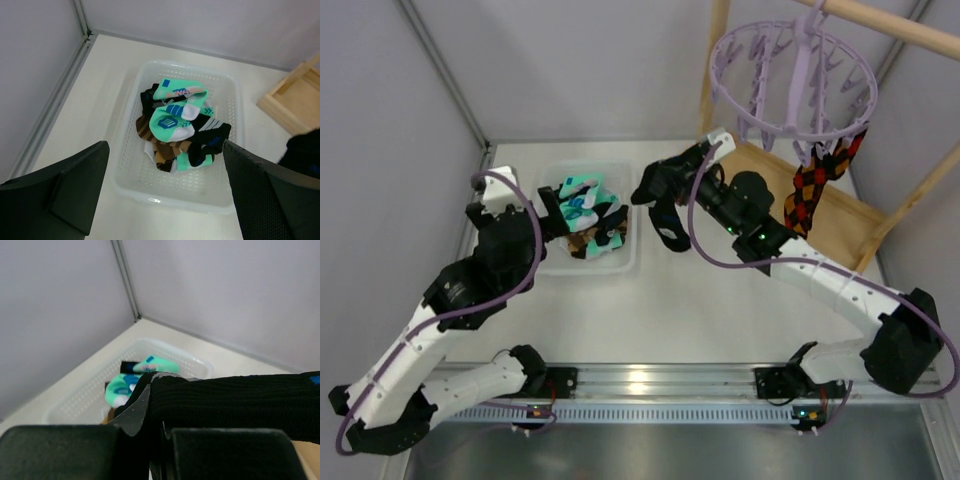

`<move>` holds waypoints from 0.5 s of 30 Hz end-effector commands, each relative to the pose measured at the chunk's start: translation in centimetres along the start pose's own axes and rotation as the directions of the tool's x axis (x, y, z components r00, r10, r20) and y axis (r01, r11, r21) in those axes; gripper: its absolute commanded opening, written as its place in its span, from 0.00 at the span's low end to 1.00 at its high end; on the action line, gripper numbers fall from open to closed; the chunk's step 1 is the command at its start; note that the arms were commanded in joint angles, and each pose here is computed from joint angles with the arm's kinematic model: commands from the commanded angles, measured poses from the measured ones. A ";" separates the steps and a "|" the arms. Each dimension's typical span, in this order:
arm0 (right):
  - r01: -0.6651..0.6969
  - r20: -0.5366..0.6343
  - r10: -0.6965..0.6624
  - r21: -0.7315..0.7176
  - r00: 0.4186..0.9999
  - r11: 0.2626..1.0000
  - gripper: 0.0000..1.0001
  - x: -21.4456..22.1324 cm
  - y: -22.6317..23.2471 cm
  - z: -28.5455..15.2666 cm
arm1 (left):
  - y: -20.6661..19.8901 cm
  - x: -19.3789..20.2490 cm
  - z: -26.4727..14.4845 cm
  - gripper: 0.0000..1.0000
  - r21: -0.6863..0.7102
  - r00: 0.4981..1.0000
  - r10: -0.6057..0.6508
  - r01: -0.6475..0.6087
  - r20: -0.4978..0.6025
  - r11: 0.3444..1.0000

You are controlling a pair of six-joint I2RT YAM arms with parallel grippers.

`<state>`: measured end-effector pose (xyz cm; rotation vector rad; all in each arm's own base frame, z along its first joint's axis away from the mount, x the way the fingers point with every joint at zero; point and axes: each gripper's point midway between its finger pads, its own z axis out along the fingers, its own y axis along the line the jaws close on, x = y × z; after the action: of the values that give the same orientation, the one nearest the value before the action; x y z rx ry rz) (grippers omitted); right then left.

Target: Remove the socks clipped to the hanger

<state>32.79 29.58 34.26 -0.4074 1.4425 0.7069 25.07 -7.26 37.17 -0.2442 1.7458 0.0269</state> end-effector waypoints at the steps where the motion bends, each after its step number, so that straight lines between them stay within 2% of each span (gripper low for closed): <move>1: 0.014 0.086 -0.004 -0.114 0.996 0.993 0.00 -4.6 3.4 3.4 | 1.4 2.5 -1.0 0.98 0.026 0.999 0.001 0.000 -0.049 1.000; 4: 0.001 0.094 0.015 -0.175 0.995 0.985 0.00 -5.4 5.5 6.5 | 3.9 3.0 -1.9 0.98 0.005 1.000 -0.015 0.015 -0.014 1.000; 7: 0.014 0.060 -0.001 -0.206 0.998 0.979 0.00 -3.9 7.6 9.7 | 6.2 3.1 -2.5 0.98 -0.057 0.999 -0.040 0.041 0.030 0.998; 10: -0.005 -0.033 -0.002 -0.211 0.999 0.978 0.00 0.5 8.6 13.2 | 6.7 3.8 -2.5 0.98 -0.061 0.997 -0.067 0.069 0.034 0.996; 15: -0.072 -0.229 0.035 -0.156 0.973 0.985 0.00 12.4 9.3 18.2 | 7.0 4.6 -2.3 0.98 -0.089 0.997 -0.064 0.066 0.032 0.994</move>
<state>39.53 47.76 31.98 -0.5711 1.4694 0.8564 20.71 -1.84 32.71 -0.3310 1.7149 0.0330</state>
